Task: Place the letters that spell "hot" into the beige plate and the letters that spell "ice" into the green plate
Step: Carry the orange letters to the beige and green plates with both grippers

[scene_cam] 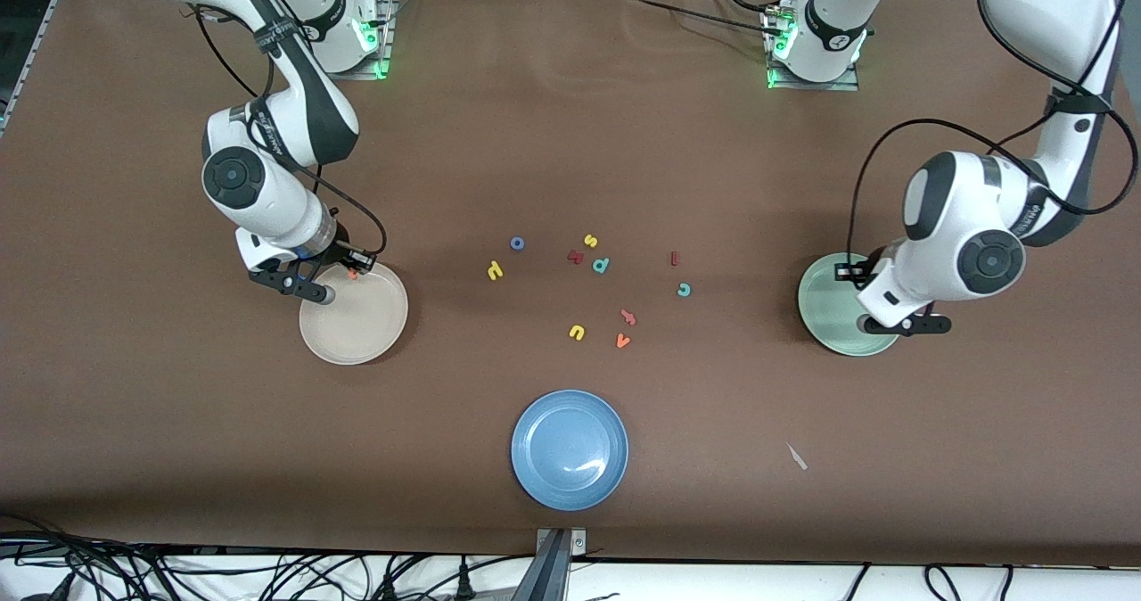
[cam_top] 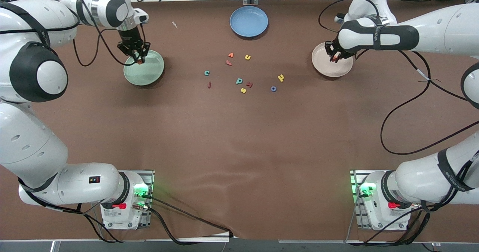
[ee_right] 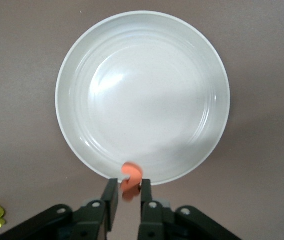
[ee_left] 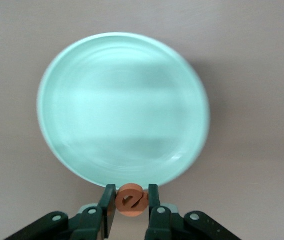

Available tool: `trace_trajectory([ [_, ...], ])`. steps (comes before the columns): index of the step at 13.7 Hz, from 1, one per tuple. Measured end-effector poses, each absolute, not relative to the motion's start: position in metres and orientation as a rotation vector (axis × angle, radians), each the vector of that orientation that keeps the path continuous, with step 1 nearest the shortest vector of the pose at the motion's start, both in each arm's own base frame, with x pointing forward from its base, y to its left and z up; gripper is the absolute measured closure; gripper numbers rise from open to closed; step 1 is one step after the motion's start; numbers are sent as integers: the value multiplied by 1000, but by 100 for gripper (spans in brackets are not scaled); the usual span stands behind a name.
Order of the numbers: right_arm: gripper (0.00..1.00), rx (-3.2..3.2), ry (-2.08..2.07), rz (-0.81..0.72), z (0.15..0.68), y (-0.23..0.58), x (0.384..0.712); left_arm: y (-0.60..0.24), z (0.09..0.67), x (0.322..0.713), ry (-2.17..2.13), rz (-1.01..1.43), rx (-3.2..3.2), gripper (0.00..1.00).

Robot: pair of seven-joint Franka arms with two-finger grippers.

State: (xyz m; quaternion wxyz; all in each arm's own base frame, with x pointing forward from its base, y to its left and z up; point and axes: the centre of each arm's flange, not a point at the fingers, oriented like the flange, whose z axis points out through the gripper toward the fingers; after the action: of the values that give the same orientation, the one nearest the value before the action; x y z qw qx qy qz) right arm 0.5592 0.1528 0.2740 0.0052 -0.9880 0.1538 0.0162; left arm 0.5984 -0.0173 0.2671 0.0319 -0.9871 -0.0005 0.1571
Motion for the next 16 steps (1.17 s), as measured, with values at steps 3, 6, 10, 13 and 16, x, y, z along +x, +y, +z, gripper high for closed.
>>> trace_trajectory([
  [3,41,-3084,470,57,264,158,559,4,223,600,38,504,-3035,72],
  [6,31,-3071,502,47,266,171,558,7,204,599,64,520,-3039,68],
  [10,31,-3003,687,51,260,249,555,-1,220,609,93,465,-3051,32],
  [13,31,-2945,803,65,250,297,558,-28,254,617,111,380,-3070,1],
  [16,31,-2887,900,57,233,327,558,-80,284,614,-16,331,-3097,1],
])
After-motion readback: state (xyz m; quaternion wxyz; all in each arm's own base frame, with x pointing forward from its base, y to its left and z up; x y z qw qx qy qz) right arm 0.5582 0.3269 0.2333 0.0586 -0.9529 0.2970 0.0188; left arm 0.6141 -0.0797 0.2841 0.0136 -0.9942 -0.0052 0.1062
